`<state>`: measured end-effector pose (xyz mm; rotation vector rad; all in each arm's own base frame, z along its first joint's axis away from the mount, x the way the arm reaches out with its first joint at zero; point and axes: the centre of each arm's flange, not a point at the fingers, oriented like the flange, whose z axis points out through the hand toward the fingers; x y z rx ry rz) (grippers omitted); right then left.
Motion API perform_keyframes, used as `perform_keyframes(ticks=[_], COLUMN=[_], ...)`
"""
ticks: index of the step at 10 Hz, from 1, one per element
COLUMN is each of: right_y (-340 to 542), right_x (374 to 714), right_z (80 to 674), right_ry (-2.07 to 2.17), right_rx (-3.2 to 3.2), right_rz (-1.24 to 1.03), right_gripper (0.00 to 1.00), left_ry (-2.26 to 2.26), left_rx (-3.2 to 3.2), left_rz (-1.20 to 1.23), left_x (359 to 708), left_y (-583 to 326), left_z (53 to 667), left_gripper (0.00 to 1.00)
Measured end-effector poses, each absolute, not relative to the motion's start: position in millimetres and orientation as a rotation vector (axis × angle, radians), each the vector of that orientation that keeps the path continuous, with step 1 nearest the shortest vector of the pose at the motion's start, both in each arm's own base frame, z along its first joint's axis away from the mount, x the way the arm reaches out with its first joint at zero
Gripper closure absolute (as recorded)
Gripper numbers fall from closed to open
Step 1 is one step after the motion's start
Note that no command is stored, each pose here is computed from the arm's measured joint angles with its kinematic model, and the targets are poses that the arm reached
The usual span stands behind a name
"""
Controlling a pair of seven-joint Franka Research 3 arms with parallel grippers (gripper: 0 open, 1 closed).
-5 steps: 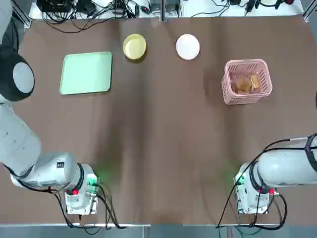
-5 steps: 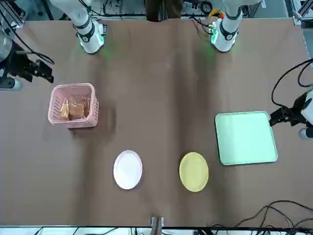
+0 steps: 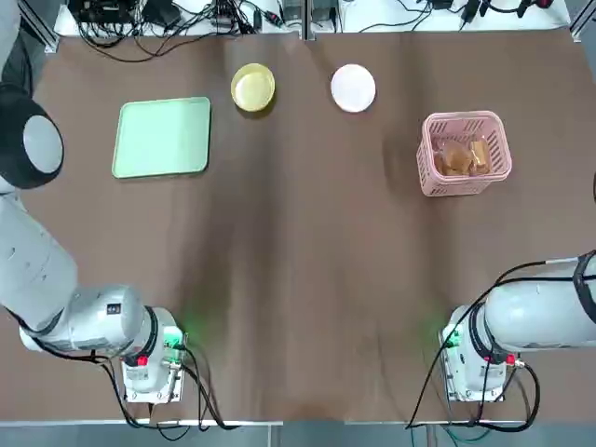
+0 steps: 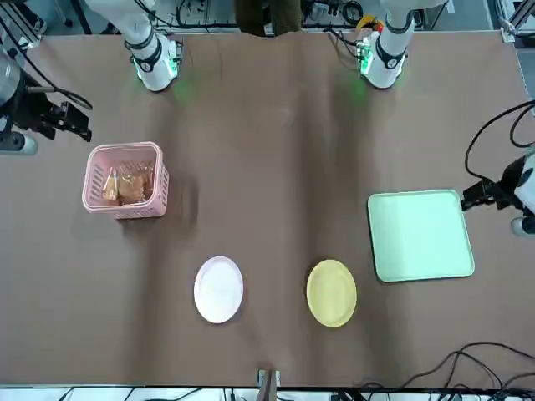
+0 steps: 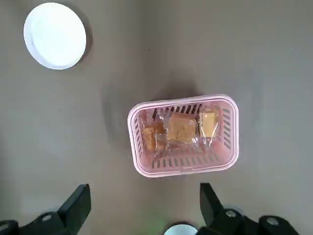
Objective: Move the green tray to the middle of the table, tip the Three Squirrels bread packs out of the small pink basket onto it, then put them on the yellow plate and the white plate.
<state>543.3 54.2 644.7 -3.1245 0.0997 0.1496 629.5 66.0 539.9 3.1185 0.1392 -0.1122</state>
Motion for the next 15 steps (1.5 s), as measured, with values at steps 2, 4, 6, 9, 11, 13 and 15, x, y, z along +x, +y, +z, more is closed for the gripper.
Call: perform_keyframes(ticks=[2, 4, 6, 9, 11, 13, 15], right_y=[53.9, 53.5, 53.4, 53.2, 53.0, 53.0, 52.7], right_x=[543.3, 543.3, 543.2, 542.2, 542.2, 542.2, 542.2], right_z=[644.7, 644.8, 644.9, 644.1, 644.1, 644.1, 644.1], right_ry=[0.100, 0.101, 0.101, 0.102, 0.102, 0.102, 0.103], right_rx=[-3.125, -3.124, -3.124, -3.125, -3.125, -3.125, -3.125], right_rz=[0.150, 0.150, 0.150, 0.165, 0.165, 0.166, 0.166], right_gripper=[0.01, 0.01, 0.01, 0.01, 0.01, 0.01, 0.01], left_ry=[0.326, 0.370, 0.331, 0.329, 0.364, 0.363, 0.374], left_rx=[3.067, 3.142, 3.201, 3.215, 3.209, 3.205, 3.200], left_rz=[-0.218, -0.207, -0.108, -0.173, -0.167, -0.167, -0.168], left_x=[621.7, 633.6, 634.2, 607.3, 595.3, 590.3, 582.4], left_y=[171.2, 218.5, 224.5, 246.4, 268.1, 266.7, 269.6], left_z=[487.5, 401.5, 307.3, 216.4, 194.1, 185.1, 177.4], left_gripper=[0.00, 0.00, 0.00, 0.00, 0.00, 0.02, 0.12])
